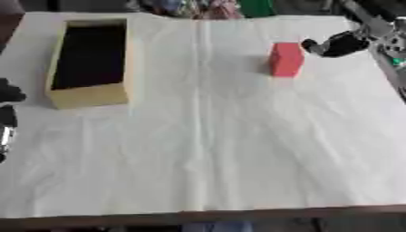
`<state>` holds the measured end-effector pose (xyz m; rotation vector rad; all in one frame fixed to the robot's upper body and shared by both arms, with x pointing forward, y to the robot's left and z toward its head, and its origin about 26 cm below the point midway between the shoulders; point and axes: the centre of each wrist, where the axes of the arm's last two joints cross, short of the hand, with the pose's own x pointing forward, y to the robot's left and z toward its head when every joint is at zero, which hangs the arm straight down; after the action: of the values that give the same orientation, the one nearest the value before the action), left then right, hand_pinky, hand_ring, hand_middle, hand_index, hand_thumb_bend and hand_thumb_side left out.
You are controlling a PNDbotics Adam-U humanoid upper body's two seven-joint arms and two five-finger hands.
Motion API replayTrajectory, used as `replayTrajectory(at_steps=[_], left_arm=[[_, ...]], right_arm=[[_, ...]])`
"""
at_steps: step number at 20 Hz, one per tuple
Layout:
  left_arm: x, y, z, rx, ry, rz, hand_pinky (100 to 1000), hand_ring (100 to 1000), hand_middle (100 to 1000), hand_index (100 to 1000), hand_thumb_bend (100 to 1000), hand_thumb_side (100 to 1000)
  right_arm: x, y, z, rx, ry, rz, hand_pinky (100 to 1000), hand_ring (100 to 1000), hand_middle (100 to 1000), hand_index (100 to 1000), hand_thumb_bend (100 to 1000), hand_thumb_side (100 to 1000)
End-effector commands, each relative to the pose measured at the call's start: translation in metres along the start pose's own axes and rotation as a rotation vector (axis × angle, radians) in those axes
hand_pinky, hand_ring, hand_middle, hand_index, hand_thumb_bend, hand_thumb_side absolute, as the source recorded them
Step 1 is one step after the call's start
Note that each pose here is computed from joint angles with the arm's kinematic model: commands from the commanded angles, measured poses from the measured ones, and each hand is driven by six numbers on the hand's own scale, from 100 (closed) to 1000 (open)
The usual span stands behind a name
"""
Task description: Pick up objects on the table and place them in the box.
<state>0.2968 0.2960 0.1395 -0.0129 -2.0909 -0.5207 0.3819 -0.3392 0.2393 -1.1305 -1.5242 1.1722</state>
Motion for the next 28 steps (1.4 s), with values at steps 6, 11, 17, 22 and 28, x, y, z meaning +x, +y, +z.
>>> replayTrajectory(at_steps=[6, 11, 17, 22, 28], left_arm=[[0.006, 0.003, -0.003, -0.003, -0.025, -0.01, 1000, 750, 681, 804, 100, 158], [0.006, 0.002, -0.004, -0.004, -0.026, -0.01, 1000, 751, 681, 804, 100, 158], [0.006, 0.002, -0.004, -0.005, -0.026, -0.01, 1000, 752, 681, 804, 100, 157], [0.006, 0.002, -0.004, -0.006, -0.026, -0.009, 1000, 753, 681, 804, 100, 158], [0.007, 0.002, -0.004, -0.009, -0.028, -0.01, 1000, 755, 682, 804, 100, 157]], right_arm=[[-0.017, -0.004, -0.013, 0.044, 0.064, -0.029, 817, 1000, 898, 957, 453, 182], [-0.02, 0.001, -0.019, 0.12, 0.081, -0.053, 824, 1000, 901, 959, 462, 209], [-0.025, 0.004, -0.024, 0.21, 0.11, -0.083, 828, 1000, 902, 962, 472, 236], [-0.026, 0.006, -0.029, 0.259, 0.126, -0.098, 831, 1000, 903, 963, 479, 255], [-0.025, 0.011, -0.036, 0.322, 0.133, -0.106, 834, 1000, 903, 963, 485, 273]])
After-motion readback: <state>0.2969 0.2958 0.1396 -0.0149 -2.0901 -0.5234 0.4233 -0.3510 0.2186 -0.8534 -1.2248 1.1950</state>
